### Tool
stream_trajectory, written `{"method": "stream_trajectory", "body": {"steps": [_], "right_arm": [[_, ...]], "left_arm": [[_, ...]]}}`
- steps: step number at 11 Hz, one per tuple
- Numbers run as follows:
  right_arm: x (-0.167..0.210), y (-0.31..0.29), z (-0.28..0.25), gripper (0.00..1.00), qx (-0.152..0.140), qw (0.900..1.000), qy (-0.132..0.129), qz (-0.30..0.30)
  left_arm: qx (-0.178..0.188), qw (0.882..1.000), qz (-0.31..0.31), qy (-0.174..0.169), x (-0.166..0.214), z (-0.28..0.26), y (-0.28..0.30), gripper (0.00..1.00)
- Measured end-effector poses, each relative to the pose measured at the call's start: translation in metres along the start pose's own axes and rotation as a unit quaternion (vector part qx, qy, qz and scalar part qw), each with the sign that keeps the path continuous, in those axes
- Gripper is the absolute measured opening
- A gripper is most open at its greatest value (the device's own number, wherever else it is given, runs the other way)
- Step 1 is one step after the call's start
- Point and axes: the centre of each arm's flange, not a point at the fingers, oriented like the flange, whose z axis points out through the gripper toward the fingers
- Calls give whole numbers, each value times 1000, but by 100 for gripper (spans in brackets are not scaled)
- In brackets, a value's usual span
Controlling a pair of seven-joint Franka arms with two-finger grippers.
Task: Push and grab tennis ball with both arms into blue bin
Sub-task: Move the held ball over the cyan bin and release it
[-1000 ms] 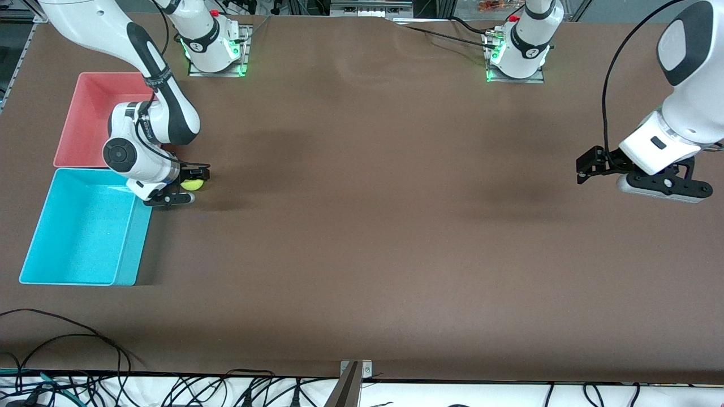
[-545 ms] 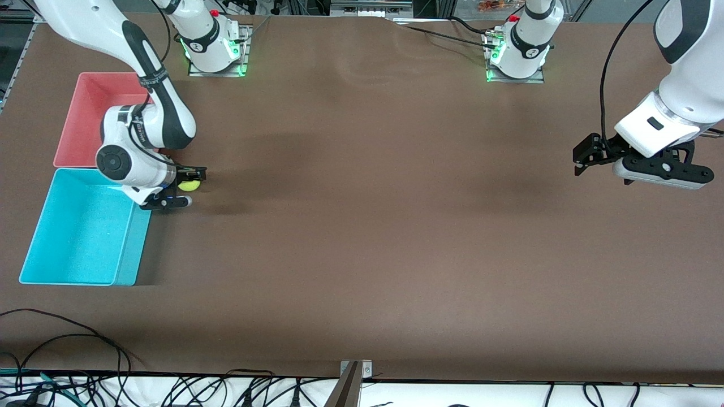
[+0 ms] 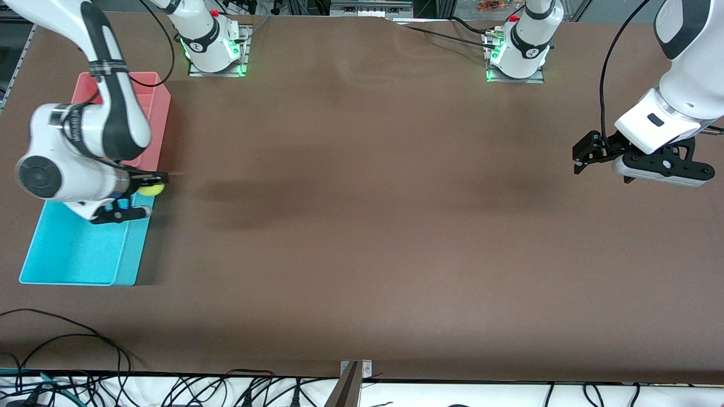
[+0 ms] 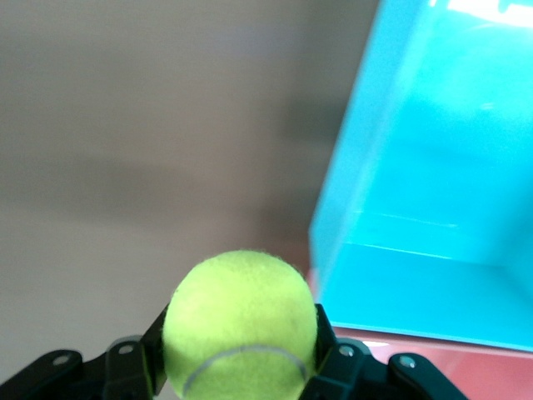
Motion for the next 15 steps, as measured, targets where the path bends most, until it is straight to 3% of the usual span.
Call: {"method": "stream_trajectory", "body": {"steps": [4, 6, 9, 13, 15], "right_arm": [[-19, 96, 17, 65, 5, 998, 2, -64], [-17, 119, 46, 65, 11, 996, -7, -84], [-9, 136, 93, 65, 51, 993, -4, -102], [1, 139, 123, 65, 70, 991, 4, -113], [1, 141, 126, 78, 89, 991, 14, -100]], "left_arm": [[-1, 1000, 2, -10, -7, -14, 5, 100], [-7, 1000, -29, -11, -7, -15, 7, 100], [-9, 998, -55, -12, -9, -14, -11, 100], [-11, 998, -64, -11, -10, -14, -20, 100], [-12, 998, -63, -11, -9, -15, -13, 100]]}}
